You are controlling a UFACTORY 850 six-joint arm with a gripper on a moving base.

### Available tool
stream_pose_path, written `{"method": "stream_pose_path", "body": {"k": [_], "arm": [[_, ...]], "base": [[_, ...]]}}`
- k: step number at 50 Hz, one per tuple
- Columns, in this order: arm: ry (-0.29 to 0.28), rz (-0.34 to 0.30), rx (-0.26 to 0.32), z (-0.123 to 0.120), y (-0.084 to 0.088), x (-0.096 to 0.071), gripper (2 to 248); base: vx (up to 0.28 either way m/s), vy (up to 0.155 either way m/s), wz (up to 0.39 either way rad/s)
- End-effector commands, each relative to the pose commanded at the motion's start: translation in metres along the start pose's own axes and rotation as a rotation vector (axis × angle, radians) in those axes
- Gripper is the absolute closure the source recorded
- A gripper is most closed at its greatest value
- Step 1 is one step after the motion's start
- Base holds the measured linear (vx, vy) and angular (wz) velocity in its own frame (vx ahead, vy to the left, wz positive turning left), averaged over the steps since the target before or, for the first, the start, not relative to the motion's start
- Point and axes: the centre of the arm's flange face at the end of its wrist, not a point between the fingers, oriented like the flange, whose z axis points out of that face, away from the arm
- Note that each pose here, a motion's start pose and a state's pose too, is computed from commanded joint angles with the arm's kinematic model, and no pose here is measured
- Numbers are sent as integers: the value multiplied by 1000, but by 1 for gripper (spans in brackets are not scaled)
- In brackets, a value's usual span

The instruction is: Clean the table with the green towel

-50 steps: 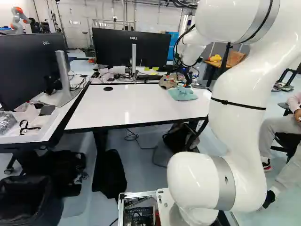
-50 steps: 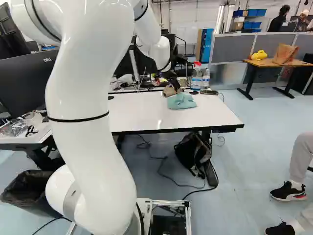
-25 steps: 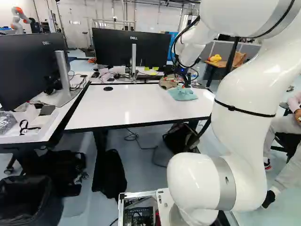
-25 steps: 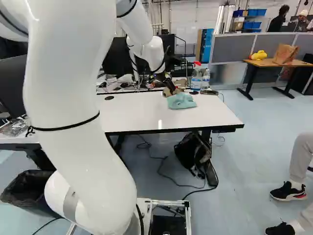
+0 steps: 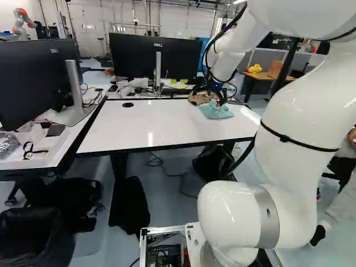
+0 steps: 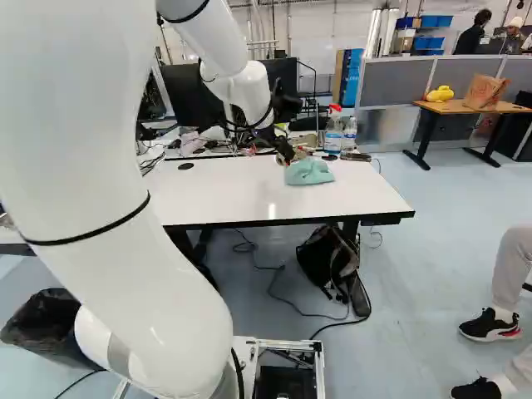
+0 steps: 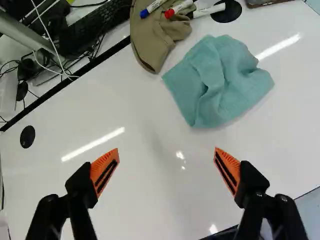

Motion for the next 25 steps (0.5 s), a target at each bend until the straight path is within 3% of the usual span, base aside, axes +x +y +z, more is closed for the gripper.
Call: {"method": "stream_pose_path", "body": {"k": [14, 25], "arm": [[-2, -34, -18, -13, 8, -20, 3], [-1, -33, -19, -15, 9, -23, 3]], "base": [[0, 0, 0], [0, 0, 0]]}}
